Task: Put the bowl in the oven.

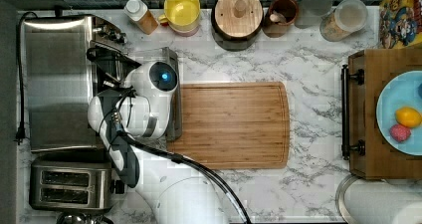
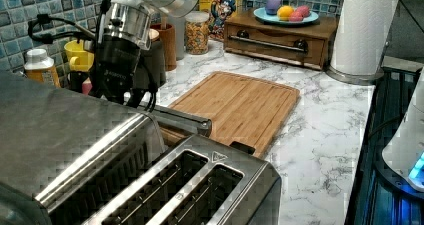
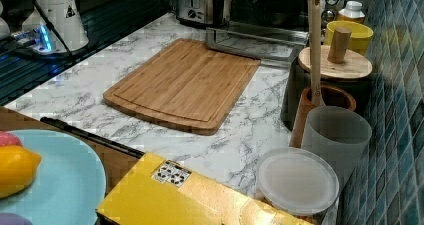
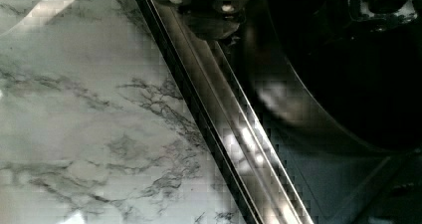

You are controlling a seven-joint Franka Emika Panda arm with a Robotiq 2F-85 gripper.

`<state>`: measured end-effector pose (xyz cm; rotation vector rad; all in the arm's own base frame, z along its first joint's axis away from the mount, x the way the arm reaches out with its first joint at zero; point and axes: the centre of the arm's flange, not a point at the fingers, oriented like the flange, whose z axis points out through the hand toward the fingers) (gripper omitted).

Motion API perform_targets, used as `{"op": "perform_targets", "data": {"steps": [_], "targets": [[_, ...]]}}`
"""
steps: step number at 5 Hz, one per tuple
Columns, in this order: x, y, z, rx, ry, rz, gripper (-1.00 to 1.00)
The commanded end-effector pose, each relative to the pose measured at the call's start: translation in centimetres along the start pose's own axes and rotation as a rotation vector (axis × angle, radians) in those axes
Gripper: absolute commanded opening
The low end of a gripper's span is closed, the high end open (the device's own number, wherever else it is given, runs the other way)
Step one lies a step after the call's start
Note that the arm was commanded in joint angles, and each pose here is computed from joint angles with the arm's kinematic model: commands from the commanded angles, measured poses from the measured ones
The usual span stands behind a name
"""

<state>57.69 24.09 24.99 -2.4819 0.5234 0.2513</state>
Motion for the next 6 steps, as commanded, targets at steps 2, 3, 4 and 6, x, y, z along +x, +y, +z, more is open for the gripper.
{"op": "perform_targets", "data": {"steps": [2,3,4,6], "targets": [[1.07,-0.56,-14.29,0.072,0.164,-0.100,0.00],[1.07,-0.55,-14.30,0.072,0.164,-0.100,0.00],[1.06,-0.56,-14.29,0.072,0.164,-0.100,0.00],[1.07,-0.54,-14.29,0.072,0.164,-0.100,0.00]]}}
